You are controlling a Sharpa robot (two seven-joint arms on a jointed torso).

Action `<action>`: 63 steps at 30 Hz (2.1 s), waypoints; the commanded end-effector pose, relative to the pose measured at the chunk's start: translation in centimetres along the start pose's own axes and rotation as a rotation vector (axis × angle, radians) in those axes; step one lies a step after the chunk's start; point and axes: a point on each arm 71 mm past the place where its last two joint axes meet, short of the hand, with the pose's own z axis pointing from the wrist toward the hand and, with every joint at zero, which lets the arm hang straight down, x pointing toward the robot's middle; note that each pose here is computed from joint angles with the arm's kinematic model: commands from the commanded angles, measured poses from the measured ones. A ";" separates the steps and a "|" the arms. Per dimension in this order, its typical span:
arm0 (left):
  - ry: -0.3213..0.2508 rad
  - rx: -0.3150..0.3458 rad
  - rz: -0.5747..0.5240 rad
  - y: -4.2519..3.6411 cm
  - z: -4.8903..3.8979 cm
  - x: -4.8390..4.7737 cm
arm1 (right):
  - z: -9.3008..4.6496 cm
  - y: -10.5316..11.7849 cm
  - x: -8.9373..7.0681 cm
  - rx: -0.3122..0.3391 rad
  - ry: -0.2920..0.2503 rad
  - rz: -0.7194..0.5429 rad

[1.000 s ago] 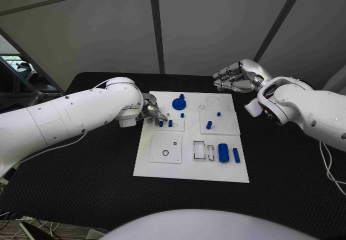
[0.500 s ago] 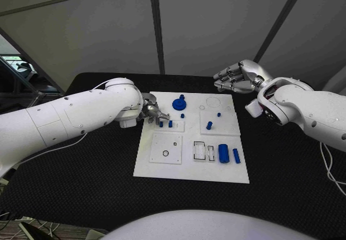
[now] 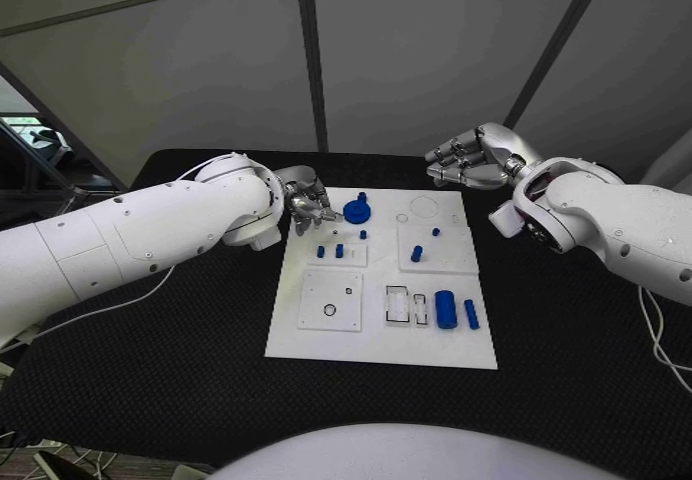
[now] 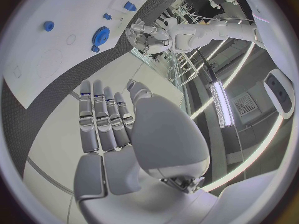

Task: Assemble the parts on the task board

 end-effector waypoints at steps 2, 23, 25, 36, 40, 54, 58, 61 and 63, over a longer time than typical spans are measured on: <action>-0.144 0.214 0.108 -2.30 -0.21 -0.21 | 0.1 0.1 0.0 -0.007 0.001 -0.001; -0.139 0.372 0.383 -4.03 1.83 2.70 | 0.2 0.3 0.2 -0.013 0.005 0.001; -0.132 0.363 0.389 -3.95 2.00 2.81 | 0.2 0.3 0.3 -0.013 0.005 0.002; -0.072 0.330 0.406 -3.90 2.71 3.61 | 0.3 0.4 0.4 -0.016 0.006 0.002; -0.053 0.325 0.407 -3.88 2.84 4.03 | 0.3 0.5 0.4 -0.016 0.007 0.003; -0.009 0.313 0.409 -3.97 3.24 5.02 | 0.4 0.5 0.5 -0.018 0.009 0.004; -0.013 0.309 0.407 -3.95 3.39 5.11 | 0.4 0.6 0.5 -0.019 0.009 0.004; -0.020 0.308 0.410 -3.97 3.49 5.18 | 0.4 0.6 0.6 -0.020 0.010 0.005; -0.022 0.307 0.413 -3.97 3.53 5.21 | 0.4 0.6 0.6 -0.020 0.010 0.005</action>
